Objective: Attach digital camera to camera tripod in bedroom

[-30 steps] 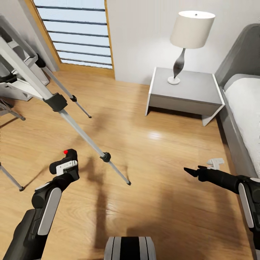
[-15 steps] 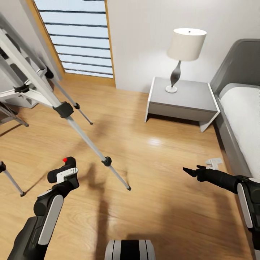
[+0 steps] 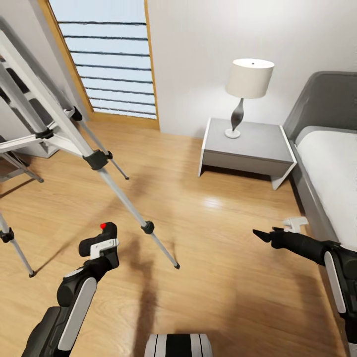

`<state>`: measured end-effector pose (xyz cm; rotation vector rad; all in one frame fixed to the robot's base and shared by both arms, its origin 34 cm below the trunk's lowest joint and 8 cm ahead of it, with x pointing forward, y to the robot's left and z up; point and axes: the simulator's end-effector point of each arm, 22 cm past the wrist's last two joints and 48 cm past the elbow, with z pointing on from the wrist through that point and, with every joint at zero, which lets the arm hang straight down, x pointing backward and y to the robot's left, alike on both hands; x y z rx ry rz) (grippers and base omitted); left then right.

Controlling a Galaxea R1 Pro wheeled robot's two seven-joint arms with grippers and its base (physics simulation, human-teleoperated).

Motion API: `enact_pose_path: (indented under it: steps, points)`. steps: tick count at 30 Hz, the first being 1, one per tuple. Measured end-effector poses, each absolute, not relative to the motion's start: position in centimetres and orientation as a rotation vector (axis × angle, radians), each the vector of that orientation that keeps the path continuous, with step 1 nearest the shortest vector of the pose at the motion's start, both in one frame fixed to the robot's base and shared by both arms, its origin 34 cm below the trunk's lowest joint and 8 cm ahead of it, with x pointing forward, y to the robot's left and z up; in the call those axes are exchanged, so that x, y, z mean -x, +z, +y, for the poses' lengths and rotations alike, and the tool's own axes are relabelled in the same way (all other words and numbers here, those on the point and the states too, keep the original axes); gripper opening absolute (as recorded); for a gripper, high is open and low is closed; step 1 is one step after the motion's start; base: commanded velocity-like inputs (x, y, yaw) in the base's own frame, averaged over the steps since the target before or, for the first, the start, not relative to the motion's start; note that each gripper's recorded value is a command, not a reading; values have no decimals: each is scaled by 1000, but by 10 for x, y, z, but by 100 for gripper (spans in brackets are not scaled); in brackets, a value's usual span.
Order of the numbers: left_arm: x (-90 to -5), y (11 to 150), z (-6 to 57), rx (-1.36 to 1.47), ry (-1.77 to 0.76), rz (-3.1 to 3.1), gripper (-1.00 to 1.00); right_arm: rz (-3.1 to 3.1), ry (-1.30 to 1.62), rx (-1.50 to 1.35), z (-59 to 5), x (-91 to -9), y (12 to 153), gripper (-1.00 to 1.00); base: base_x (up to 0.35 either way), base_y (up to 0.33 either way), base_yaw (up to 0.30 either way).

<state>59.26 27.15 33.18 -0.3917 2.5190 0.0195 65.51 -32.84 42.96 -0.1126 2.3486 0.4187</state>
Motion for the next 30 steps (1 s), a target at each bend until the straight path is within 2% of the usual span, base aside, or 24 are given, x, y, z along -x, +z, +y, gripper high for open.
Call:
enact_pose_path:
  steps: [25,30]
  points:
    - [-594,378,275,394,30,2412,-100,2273,359,83,-305,-664,474,100,0,0,0]
    - [-586,386,303,445,183,2390,-100,2254,358,90,-304,-664,486,100,0,0,0]
